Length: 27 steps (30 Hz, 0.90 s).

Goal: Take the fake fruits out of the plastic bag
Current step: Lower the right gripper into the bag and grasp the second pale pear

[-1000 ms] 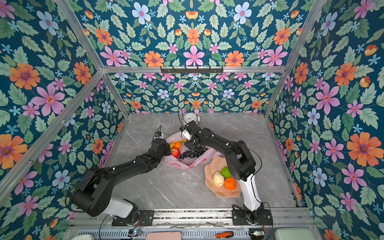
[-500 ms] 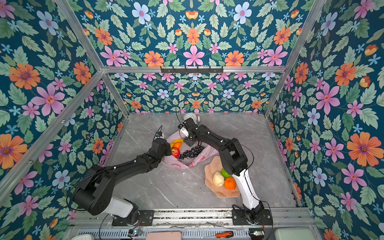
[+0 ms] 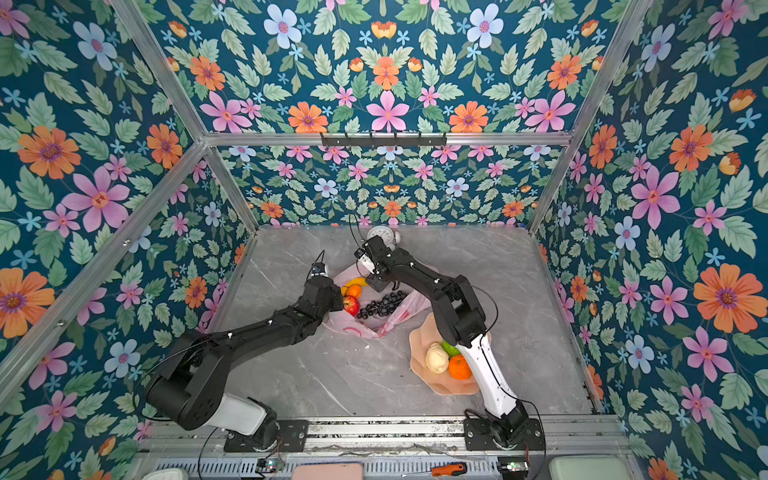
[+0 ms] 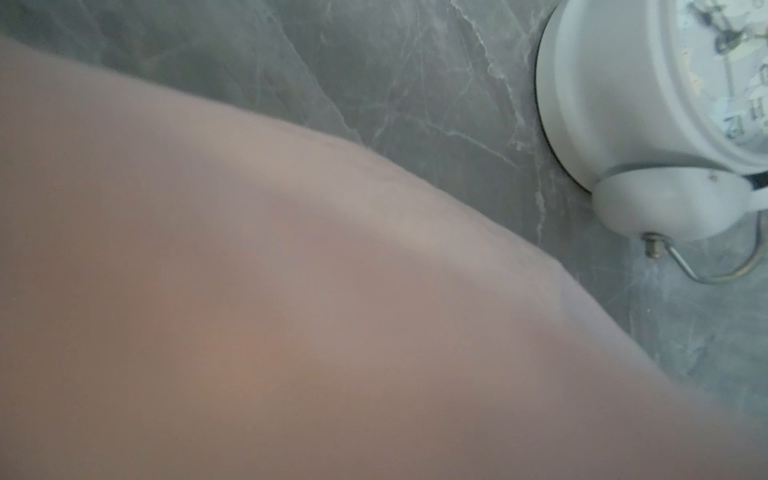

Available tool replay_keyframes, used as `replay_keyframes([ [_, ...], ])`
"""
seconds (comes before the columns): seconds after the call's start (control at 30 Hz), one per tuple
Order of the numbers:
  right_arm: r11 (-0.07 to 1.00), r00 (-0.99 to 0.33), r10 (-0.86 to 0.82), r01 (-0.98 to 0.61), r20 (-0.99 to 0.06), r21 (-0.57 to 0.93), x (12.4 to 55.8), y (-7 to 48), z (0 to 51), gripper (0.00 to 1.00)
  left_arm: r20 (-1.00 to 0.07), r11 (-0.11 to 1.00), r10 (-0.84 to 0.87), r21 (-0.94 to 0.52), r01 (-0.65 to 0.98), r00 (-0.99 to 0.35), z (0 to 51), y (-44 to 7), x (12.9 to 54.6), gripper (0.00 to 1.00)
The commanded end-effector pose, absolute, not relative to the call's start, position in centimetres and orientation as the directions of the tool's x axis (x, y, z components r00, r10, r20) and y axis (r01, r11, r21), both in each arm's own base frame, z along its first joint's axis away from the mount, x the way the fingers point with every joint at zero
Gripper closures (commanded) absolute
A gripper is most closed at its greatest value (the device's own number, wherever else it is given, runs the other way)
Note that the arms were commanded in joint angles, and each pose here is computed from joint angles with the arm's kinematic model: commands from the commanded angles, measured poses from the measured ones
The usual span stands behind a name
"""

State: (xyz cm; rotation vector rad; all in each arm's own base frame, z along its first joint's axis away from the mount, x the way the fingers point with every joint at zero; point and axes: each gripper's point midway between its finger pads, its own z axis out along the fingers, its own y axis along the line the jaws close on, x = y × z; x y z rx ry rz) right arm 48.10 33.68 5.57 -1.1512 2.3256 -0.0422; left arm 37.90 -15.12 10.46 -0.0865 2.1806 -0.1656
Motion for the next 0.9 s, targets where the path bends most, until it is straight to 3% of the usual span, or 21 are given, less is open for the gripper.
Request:
replay_keyframes([
  [0.0,0.655,-0.515,-0.735,-0.707,-0.442,-0.267,48.4,33.4,5.2,0.29,-0.814,0.989,-0.117,-0.146,0.005,-0.568,10.8,-15.2,38.1,0.92],
  [0.27,0.658,-0.512,-0.731,-0.705,-0.451,-0.266,48.9,34.0,5.0,0.3,-0.812,0.989,-0.115,-0.145,0.006,-0.573,10.6,-15.3,38.2,0.92],
  [0.43,0.66,-0.513,-0.724,-0.708,-0.461,-0.249,48.4,34.3,5.6,0.4,-0.811,0.99,-0.114,-0.143,0.005,-0.574,10.6,-15.2,38.2,0.92],
  [0.6,0.673,-0.511,-0.7,-0.707,-0.499,-0.219,47.1,34.3,7.2,0.45,-0.811,0.99,-0.116,-0.144,0.003,-0.573,10.6,-15.3,38.2,0.92],
  [0.87,0.7,-0.525,-0.653,-0.694,-0.546,-0.169,43.3,33.4,9.3,0.46,-0.809,0.99,-0.125,-0.143,-0.014,-0.574,10.5,-15.0,38.2,0.92],
])
